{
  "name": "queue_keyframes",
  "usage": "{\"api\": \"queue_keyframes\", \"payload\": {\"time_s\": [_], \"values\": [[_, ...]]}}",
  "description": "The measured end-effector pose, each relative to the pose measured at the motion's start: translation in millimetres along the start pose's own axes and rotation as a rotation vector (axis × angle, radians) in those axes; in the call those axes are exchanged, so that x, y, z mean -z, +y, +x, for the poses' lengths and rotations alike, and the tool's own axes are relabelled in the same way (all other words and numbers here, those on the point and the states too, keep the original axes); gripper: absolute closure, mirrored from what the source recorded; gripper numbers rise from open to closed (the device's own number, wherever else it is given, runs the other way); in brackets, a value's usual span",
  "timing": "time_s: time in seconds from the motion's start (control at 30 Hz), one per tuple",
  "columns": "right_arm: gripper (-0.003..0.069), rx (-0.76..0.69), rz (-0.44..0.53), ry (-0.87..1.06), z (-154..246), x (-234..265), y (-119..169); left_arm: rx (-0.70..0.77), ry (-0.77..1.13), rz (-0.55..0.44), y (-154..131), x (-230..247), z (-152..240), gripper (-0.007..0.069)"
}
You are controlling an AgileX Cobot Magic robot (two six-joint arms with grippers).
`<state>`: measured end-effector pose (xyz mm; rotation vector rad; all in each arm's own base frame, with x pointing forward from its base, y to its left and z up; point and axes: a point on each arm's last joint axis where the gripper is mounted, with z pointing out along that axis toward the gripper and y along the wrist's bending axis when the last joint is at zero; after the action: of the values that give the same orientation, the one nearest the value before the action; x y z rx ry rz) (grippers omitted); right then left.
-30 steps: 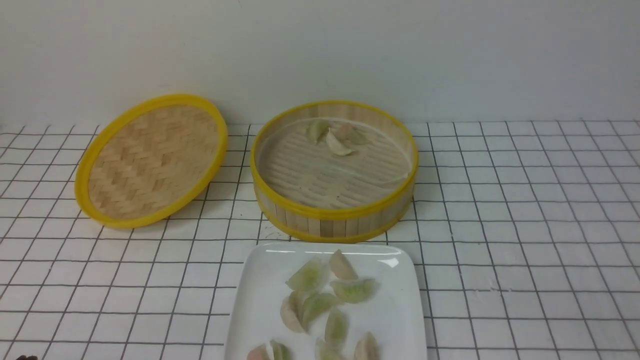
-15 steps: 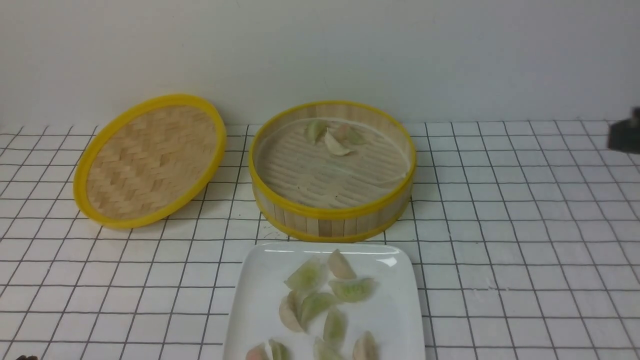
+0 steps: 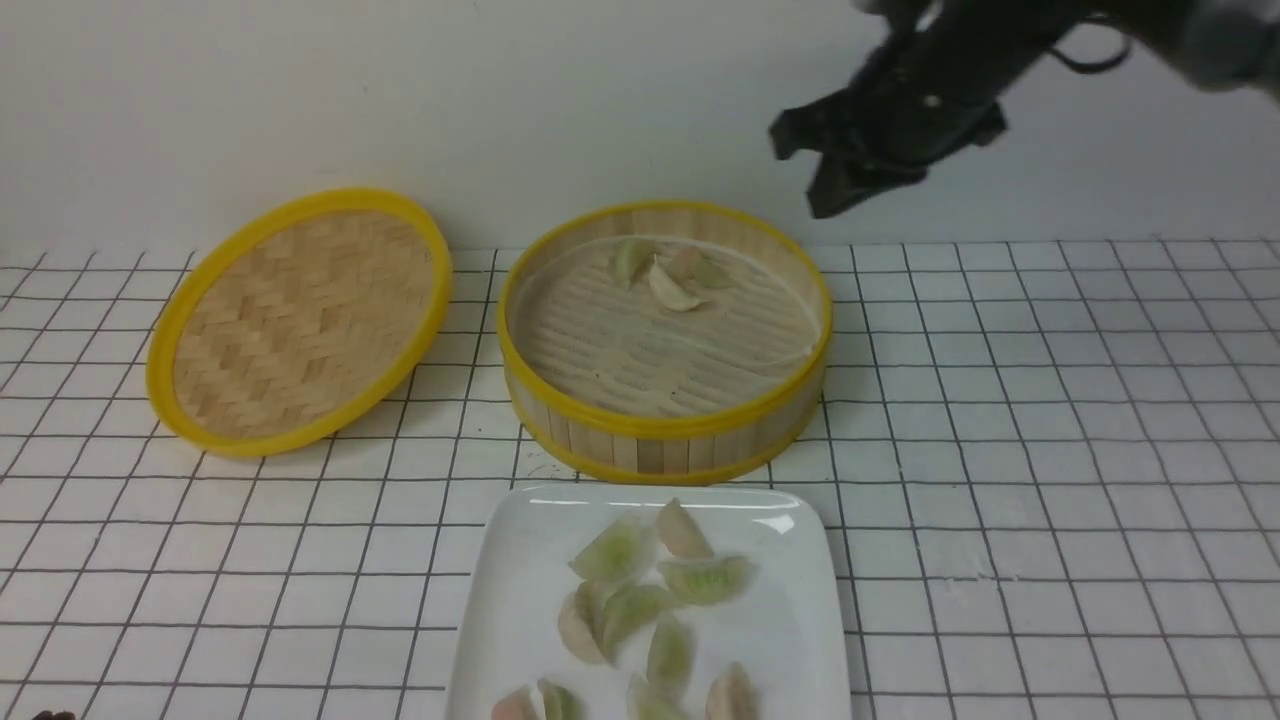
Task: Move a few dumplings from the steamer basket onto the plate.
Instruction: Use the right arm to grab a dumpling from inside the steamer
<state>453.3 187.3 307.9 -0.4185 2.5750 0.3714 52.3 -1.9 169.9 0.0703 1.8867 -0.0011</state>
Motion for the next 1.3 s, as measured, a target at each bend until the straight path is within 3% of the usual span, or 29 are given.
{"api": "queue_keyframes", "payload": {"time_s": [0.17, 0.4, 0.63, 0.97, 1.3], "values": [[0.0669, 0.05, 0.003, -0.085, -22, -43, 16, 0.0, 0.0, 0.0, 0, 0, 0, 0.0631], [0.0635, 0.052, 0.047, -0.082, -17, -100, 4, 0.0, 0.0, 0.0, 0, 0, 0, 0.0631], [0.0524, 0.109, 0.068, -0.026, -2, -144, -5, 0.0, 0.0, 0.0, 0, 0, 0, 0.0631], [0.0314, 0.257, 0.083, -0.099, -5, -158, -8, 0.0, 0.0, 0.0, 0, 0, 0, 0.0631], [0.0295, 0.36, 0.073, -0.122, -4, -166, -8, 0.0, 0.0, 0.0, 0, 0, 0, 0.0631]]}}
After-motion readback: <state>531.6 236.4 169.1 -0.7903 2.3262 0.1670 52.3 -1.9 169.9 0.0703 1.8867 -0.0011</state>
